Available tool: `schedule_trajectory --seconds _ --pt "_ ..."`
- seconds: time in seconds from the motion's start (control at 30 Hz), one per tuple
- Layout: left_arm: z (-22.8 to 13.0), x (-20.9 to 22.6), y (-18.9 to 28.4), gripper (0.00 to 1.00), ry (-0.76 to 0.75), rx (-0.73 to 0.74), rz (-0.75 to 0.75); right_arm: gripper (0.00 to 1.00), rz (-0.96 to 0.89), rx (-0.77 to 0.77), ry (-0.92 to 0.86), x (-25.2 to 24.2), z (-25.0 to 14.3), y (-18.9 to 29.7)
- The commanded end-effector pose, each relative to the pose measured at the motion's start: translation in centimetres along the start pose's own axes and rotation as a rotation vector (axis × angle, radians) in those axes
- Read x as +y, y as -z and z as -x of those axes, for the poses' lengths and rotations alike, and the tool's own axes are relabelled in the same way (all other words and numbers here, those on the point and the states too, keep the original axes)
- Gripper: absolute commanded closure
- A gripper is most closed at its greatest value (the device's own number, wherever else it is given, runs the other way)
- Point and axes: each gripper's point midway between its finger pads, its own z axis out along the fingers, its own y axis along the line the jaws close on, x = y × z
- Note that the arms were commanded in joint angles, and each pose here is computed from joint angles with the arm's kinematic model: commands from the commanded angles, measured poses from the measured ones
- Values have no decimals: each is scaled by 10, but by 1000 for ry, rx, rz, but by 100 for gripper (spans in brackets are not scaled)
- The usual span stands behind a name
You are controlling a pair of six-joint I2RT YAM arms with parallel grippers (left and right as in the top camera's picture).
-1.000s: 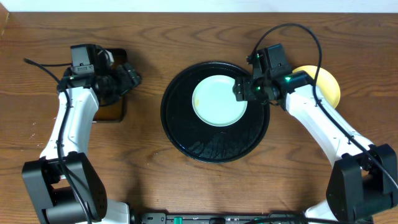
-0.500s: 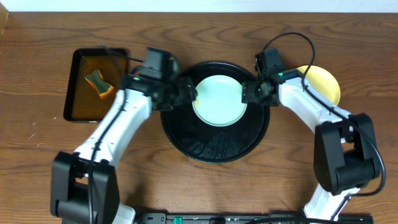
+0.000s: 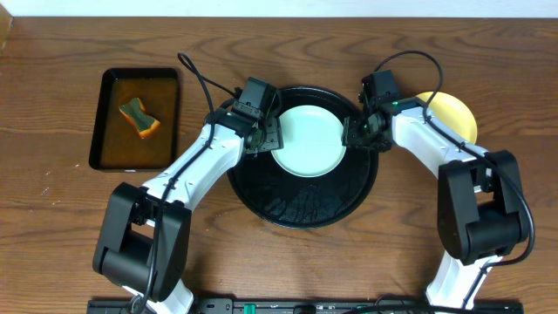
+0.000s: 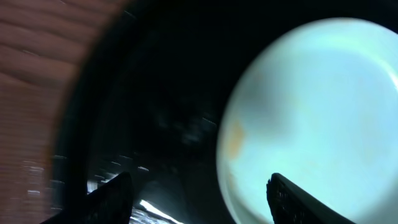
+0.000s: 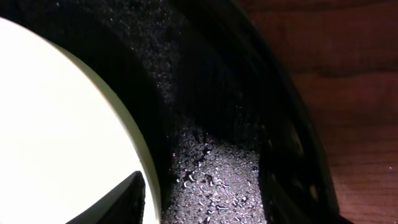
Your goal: Clean dirty plates on tray and stack at the side
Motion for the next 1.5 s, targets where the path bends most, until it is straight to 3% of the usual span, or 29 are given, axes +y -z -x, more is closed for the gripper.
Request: schedule_trajectory --seconds 0.0,0.33,0.4,0.67,0.7,0.77,0.83,0.9,1.17,1.47 --pt "22 39 5 30 25 -91 157 43 3 35 21 7 -9 -11" --pt "73 145 14 28 298 -188 236 45 21 45 83 30 -20 -28" --pt "83 159 13 24 332 -222 240 47 26 39 101 37 -22 -29" --pt "107 175 16 23 377 -314 230 50 25 19 129 46 -22 -30" --pt "107 175 15 23 377 -315 231 55 25 20 129 46 -22 -30" --pt "107 178 13 23 383 -316 234 75 23 23 128 46 -23 -30" --pt "107 185 9 24 394 -314 242 86 20 33 130 46 -26 -31" --pt "105 196 2 24 412 -301 257 92 15 46 133 46 -30 -31" --pt "92 245 -18 24 484 -249 315 94 16 50 145 50 -33 -31" --pt "110 276 -14 24 532 -342 324 93 16 49 145 50 -33 -31"
